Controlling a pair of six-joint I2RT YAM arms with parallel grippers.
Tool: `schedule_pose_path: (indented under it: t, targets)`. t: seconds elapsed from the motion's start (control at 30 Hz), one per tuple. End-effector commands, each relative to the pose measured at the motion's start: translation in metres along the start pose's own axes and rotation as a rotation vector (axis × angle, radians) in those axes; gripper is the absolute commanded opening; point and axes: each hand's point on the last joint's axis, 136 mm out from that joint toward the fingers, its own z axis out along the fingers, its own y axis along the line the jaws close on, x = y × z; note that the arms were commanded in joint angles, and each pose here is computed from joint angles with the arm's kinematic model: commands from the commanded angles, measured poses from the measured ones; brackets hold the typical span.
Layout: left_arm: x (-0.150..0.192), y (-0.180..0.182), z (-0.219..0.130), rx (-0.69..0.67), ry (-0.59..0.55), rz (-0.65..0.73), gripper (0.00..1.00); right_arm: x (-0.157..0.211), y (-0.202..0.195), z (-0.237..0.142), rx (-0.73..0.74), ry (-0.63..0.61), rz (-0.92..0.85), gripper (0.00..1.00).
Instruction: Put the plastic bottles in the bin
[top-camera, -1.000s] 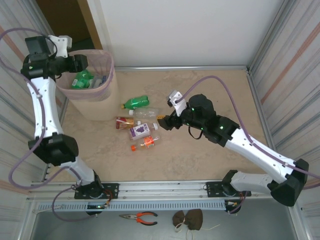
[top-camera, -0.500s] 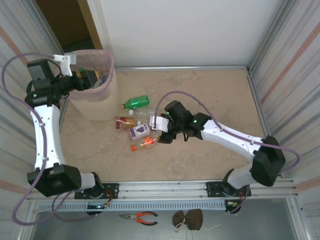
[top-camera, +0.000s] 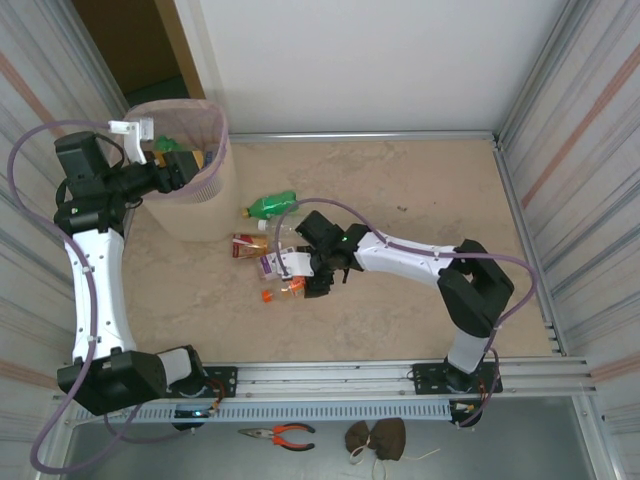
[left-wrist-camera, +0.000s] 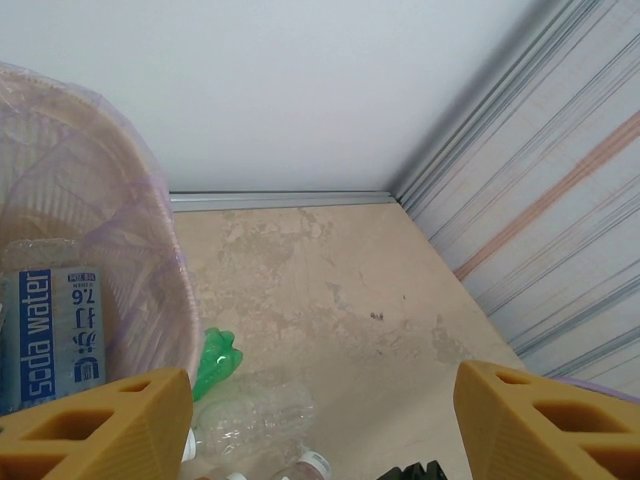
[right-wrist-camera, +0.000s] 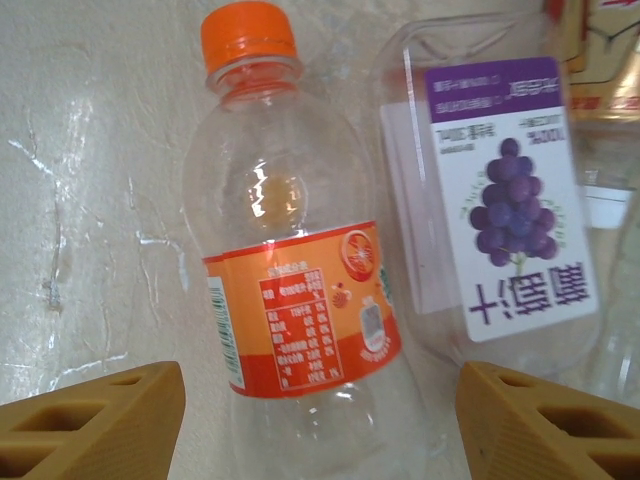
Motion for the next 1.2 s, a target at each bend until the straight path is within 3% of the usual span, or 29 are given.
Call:
schedule_pose_path:
  t: [0.0,0.43,0.8,1.17]
  targets:
    - [-0.004,-0.012,-0.005,0.032,-0.023,0.025,0.7,-0.002,0.007,0.008,-0.055,0.016,-0.04,0.7]
    - [-0.006,-0.013,-0.005,0.041,-0.028,0.026,0.7,0.018,0.031,0.033,-0.167,0.088,-0.019,0.67]
    - [-0.01,-0.019,-0.008,0.054,-0.042,0.026,0.7,0.028,0.033,0.042,-0.151,0.123,0.048,0.64]
    - [-0.031,-0.041,-0.017,0.104,-0.096,0.067,0.7,0.005,0.021,0.004,-0.062,0.03,0.142,0.52]
